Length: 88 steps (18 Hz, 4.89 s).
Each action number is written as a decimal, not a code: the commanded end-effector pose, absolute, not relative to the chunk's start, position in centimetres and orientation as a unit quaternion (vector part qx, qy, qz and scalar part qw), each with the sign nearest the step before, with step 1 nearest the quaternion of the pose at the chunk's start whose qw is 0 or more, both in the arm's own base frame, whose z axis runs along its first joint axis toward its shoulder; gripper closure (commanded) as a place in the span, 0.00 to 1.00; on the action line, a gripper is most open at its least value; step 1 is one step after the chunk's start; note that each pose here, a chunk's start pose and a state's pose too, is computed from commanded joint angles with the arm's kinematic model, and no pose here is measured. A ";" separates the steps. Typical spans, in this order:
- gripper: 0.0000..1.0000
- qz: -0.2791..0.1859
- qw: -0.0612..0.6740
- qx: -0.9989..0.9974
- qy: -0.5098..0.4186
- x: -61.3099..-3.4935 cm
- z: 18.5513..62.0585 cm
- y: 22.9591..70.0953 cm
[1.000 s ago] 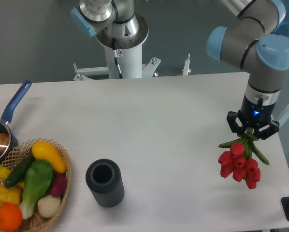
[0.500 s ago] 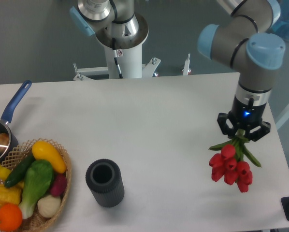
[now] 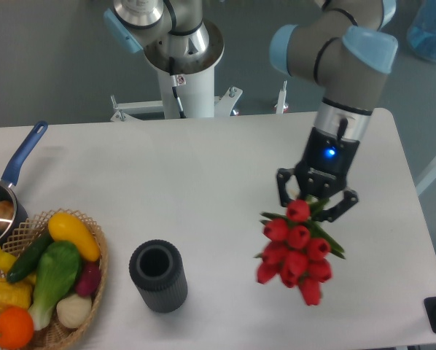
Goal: Insert the flowers into the vase
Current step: 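Carry the held red tulip bunch over to the black vase, then lower the tulip stems down into the black vase opening, then open the gripper to release the tulips and withdraw upward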
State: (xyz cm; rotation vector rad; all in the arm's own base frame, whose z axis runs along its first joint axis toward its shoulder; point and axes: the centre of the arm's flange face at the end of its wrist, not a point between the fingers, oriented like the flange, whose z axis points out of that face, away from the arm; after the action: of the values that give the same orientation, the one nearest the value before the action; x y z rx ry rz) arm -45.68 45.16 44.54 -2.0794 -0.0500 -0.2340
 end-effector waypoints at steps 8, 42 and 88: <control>1.00 -0.191 0.641 -0.738 0.085 -43.4 46.5 47.2; 0.93 -0.306 0.655 -0.680 0.121 -39.9 33.1 55.7; 0.00 0.112 0.349 -0.925 0.097 -60.2 31.5 28.4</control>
State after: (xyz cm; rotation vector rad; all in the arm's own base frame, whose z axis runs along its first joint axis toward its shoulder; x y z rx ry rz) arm -60.18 28.38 31.52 -2.3973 0.2510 0.2904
